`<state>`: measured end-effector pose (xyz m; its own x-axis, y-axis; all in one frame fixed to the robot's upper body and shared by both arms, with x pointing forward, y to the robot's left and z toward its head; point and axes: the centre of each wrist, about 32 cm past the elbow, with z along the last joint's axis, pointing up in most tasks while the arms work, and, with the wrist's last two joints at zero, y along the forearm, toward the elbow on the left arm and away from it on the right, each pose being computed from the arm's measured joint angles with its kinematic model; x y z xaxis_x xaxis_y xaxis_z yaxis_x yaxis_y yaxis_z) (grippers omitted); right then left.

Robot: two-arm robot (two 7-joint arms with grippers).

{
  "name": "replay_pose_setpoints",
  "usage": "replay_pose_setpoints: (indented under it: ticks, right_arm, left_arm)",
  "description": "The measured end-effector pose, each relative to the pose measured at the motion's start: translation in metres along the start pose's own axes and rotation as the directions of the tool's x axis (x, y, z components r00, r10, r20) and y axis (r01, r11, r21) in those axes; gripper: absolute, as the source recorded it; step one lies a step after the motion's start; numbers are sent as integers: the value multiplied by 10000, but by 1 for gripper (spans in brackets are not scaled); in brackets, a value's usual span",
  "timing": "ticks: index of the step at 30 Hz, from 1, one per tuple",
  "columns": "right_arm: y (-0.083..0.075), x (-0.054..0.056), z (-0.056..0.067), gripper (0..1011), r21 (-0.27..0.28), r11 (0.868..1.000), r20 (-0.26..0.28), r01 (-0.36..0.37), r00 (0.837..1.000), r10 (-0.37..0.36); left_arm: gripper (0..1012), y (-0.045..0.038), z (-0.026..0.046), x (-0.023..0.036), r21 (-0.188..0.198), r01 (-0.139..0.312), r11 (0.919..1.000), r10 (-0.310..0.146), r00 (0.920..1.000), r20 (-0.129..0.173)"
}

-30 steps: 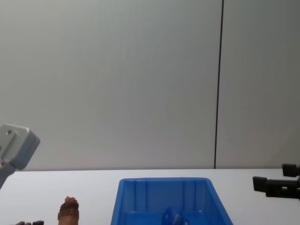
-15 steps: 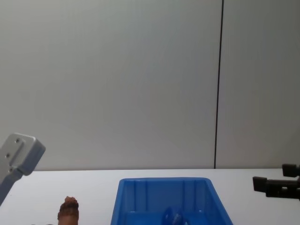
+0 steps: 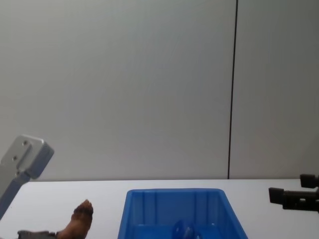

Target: Pick up the two dolls from the table and place them into the box.

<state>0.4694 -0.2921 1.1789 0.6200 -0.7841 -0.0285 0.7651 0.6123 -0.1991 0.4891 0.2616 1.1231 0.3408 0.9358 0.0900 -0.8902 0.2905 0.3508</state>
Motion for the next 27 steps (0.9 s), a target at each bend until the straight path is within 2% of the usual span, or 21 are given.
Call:
replay_pose_setpoints:
  ticks: [4, 5, 7, 12, 13, 14, 16, 19, 22, 27]
  right_arm:
    - [0, 0, 0, 1001, 0, 10000, 0, 0, 10000, 0]
    - [0, 0, 0, 1001, 0, 10000, 0, -1, 10000, 1]
    - [0, 0, 0, 1001, -1, 10000, -1, 0, 10000, 0]
    - [0, 0, 0, 1001, -1, 10000, 0, 0, 10000, 0]
    - [0, 0, 0, 1001, -1, 10000, 0, 0, 10000, 0]
    - [0, 0, 0, 1001, 0, 10000, 0, 0, 10000, 0]
    - [0, 0, 0, 1001, -1, 10000, 0, 0, 10000, 0]
    - [0, 0, 0, 1001, 1, 10000, 0, 0, 10000, 0]
    - [0, 0, 0, 1001, 0, 10000, 0, 0, 10000, 0]
    - [0, 0, 0, 1001, 0, 10000, 0, 0, 10000, 0]
  left_arm:
    - [323, 8, 61, -3, -226, 4, 9997, -1, 9999, 131]
    - [323, 14, 101, -4, -366, 14, 9993, -7, 9998, 205]
    - [323, 19, 135, -8, -496, 38, 9988, -24, 9996, 274]
    - [323, 35, 293, -25, -1070, 221, 9940, -163, 9984, 549]
    - [322, 36, 348, -35, -1274, 329, 9913, -249, 9976, 641]
    - [323, 36, 348, -35, -1274, 329, 9913, -249, 9976, 641]
    - [323, 32, 439, -61, -1602, 554, 9855, -433, 9960, 777]
    - [322, 18, 528, -94, -1913, 857, 9778, -693, 9934, 912]
    - [323, 1, 582, -124, -2100, 1095, 9715, -902, 9909, 995]
    - [341, -58, 694, -225, -2488, 1786, 9520, -1529, 9810, 1191]
